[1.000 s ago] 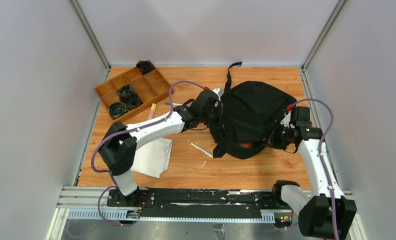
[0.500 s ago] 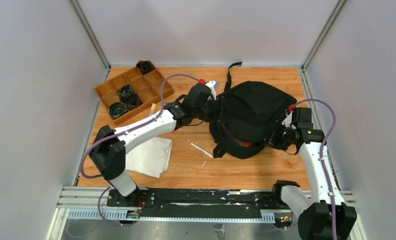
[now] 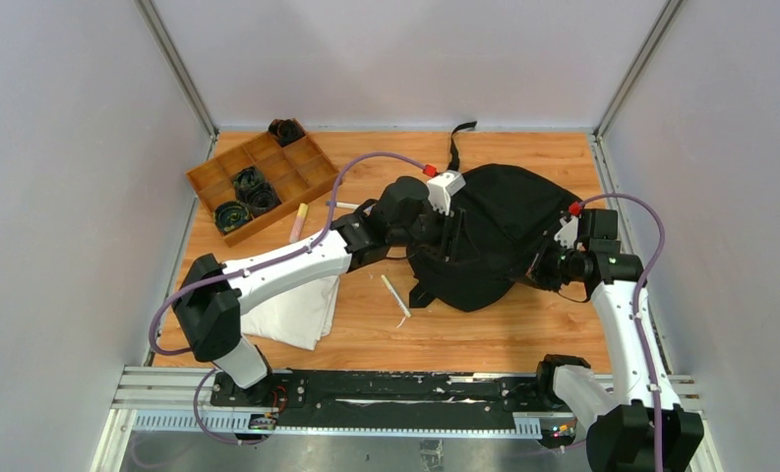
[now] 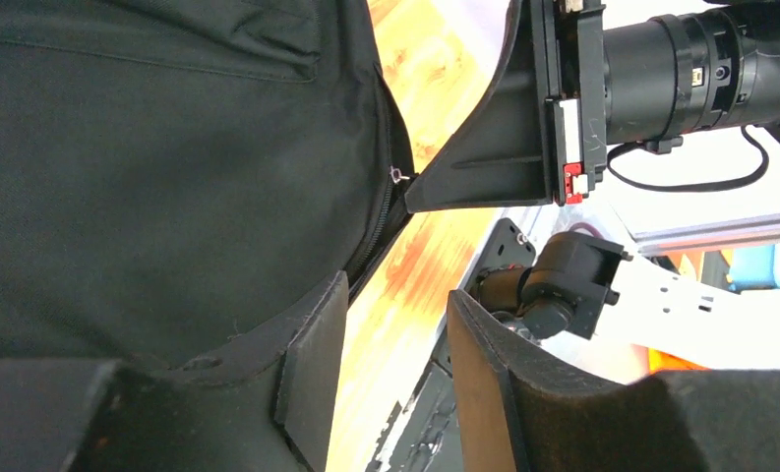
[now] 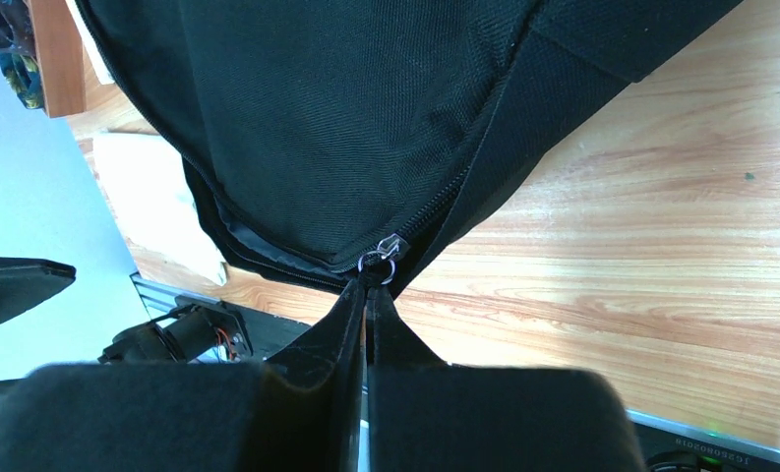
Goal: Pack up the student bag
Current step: Zip the student bag at the center of the board.
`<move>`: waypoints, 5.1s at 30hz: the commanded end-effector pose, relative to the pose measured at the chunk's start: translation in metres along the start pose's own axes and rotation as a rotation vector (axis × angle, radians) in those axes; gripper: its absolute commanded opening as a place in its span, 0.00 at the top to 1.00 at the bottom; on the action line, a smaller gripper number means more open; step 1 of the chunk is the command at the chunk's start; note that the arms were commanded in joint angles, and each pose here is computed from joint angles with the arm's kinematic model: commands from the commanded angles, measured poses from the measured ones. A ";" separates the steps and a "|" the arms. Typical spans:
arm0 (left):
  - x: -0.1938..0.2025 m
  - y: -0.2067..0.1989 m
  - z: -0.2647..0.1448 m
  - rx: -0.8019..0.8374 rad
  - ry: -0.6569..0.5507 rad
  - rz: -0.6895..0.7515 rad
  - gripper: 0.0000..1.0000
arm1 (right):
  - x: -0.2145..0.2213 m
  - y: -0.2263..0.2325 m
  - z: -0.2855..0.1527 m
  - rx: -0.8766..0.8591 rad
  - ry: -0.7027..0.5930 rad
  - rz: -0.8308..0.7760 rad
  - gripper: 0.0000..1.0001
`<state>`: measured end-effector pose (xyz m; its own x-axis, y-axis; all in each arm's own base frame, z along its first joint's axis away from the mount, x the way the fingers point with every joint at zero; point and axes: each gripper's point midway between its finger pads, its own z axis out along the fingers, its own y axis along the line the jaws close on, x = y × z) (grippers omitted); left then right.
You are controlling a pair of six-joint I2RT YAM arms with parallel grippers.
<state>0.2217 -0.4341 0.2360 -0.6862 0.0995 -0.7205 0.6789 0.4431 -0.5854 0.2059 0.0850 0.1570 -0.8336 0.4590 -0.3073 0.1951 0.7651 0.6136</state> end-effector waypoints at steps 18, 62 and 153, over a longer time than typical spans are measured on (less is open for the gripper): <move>0.088 0.065 -0.020 -0.156 0.088 -0.043 0.62 | 0.038 -0.016 0.004 0.003 0.139 -0.046 1.00; 0.039 0.032 0.015 -0.030 0.105 0.077 0.54 | 0.015 0.042 0.012 -0.095 -0.040 -0.204 0.68; 0.036 0.072 -0.004 -0.005 0.170 0.249 1.00 | -0.086 -0.048 -0.026 0.203 -0.313 0.041 0.40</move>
<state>0.2340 -0.3906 0.1434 -0.5453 0.4245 -0.7228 0.8298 0.3953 -0.3939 0.2464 -0.0143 0.1256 -0.6608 0.6601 -0.3573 0.4821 0.7381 0.4719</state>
